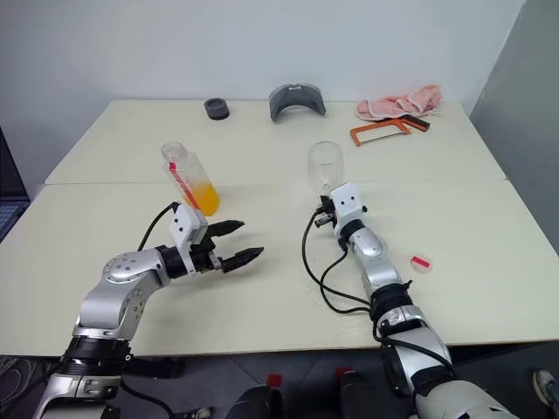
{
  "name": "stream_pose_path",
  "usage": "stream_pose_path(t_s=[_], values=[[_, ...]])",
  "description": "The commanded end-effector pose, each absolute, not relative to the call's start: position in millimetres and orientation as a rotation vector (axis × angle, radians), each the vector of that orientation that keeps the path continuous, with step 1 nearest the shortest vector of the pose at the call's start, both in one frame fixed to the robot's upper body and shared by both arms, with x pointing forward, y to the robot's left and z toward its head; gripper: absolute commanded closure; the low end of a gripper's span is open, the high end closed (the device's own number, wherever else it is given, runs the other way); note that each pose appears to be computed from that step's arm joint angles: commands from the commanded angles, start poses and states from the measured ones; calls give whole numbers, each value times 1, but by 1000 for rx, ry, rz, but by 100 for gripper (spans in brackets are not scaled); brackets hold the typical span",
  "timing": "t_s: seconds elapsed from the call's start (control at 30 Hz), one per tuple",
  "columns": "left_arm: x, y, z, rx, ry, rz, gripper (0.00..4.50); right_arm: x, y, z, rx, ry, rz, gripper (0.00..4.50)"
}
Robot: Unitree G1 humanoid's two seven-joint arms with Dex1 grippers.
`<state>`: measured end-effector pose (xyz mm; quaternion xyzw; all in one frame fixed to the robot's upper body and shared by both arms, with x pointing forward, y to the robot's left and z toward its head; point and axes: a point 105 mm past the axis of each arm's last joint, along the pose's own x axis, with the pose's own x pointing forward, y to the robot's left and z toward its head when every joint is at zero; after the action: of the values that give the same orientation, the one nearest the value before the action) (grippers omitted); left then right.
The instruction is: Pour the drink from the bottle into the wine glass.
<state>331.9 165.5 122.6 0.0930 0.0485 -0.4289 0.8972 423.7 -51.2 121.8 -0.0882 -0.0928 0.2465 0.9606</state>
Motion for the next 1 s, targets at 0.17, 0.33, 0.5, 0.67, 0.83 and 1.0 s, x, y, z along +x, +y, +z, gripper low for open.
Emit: stream_pose_path(t_s=[0.17,0.33,0.5,0.67,0.83,1.0], values=[[329,182,144,244,48,-845,0,419,-1,140,-103,-192,727,431],[327,193,152,265,35,-808,0,414,20,140,-123,-160,837,431],[323,200,161,277,23,-781,0,409,25,123,-156,-99,891,431],[318,200,167,279,20,-794,0,412,21,120,-165,-84,870,431],[316,198,171,290,15,-802,0,414,19,123,-147,-84,863,332],[318,193,178,294,-12,-807,0,413,21,124,-138,-91,872,162]])
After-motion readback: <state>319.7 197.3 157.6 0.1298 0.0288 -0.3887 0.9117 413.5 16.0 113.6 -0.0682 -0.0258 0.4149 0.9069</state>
